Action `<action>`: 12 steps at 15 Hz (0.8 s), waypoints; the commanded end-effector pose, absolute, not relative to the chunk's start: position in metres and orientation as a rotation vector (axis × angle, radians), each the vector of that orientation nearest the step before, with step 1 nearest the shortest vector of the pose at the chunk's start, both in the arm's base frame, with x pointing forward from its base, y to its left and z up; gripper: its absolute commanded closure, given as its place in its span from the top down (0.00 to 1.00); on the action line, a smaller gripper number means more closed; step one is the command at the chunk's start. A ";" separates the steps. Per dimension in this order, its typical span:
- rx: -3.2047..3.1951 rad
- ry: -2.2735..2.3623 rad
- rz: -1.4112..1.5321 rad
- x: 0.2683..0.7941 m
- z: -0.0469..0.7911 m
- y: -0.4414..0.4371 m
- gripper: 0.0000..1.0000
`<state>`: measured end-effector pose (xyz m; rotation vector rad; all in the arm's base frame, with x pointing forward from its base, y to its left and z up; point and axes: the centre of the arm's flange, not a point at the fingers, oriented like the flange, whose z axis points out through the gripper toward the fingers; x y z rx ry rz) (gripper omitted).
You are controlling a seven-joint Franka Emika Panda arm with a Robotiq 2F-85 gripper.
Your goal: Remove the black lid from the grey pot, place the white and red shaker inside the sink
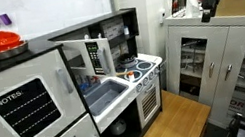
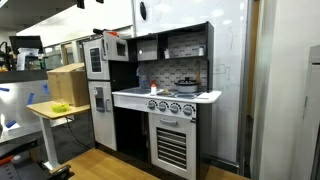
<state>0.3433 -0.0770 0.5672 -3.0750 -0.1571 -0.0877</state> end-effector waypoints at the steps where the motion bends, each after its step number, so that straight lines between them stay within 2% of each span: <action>1: -3.075 -0.157 -0.088 0.343 0.567 -0.077 1.00; 6: -3.066 -0.229 -0.110 0.355 0.556 -0.087 1.00; 12: -3.044 -0.469 -0.257 0.423 0.521 -0.109 1.00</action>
